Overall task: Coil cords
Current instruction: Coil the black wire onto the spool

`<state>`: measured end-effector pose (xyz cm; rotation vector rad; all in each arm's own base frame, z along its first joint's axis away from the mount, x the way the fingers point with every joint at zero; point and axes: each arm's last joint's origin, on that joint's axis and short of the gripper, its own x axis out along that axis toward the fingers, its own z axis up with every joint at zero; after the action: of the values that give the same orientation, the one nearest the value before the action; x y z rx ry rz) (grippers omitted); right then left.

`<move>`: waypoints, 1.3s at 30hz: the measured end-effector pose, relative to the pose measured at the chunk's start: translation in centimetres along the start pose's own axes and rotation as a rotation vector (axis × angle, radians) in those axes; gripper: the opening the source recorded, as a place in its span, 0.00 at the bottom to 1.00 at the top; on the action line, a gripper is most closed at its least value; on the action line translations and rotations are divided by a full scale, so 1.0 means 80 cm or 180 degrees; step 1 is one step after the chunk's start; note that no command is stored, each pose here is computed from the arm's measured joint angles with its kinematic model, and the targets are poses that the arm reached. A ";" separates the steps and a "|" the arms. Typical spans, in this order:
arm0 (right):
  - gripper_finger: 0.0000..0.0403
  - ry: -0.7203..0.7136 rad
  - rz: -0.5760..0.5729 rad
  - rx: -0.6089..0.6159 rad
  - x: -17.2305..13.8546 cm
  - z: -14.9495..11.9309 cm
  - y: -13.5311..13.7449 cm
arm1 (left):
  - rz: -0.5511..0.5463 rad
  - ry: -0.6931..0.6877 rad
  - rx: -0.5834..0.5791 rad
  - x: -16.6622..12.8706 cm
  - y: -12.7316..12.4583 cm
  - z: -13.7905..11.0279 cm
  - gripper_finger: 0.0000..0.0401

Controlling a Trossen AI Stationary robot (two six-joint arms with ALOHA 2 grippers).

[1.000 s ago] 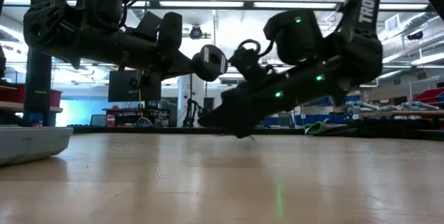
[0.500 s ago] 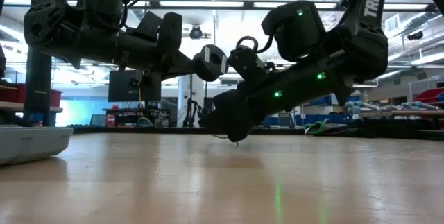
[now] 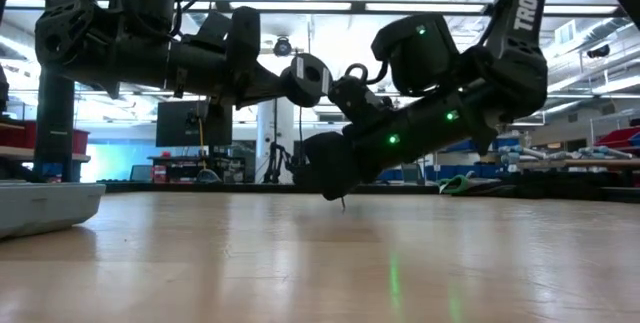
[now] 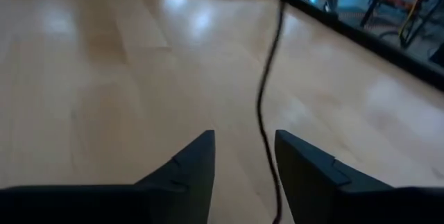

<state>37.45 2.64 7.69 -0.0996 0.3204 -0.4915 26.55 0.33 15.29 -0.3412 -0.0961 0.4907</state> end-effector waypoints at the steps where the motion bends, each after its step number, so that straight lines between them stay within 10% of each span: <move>1: 0.36 0.0025 -0.0012 0.0052 0.001 -0.001 -0.002 | -0.0008 0.0003 0.0000 0.000 0.000 0.000 0.00; 17: 0.03 0.0443 -0.0037 0.0253 0.003 -0.016 -0.007 | -0.0081 -0.0031 -0.0035 0.000 -0.001 0.002 0.00; 30: 0.00 0.1546 -0.0445 0.0294 -0.060 0.021 -0.038 | -0.0045 0.0156 0.0065 -0.001 0.000 -0.006 0.00; 39: 0.00 0.1239 -0.0361 0.0768 -0.083 0.092 -0.083 | -0.0189 0.0339 0.0246 -0.005 -0.006 -0.014 0.00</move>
<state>31.36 0.07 17.61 0.2167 0.6355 -0.6588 26.58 -0.62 14.43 -0.2875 0.0159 0.4154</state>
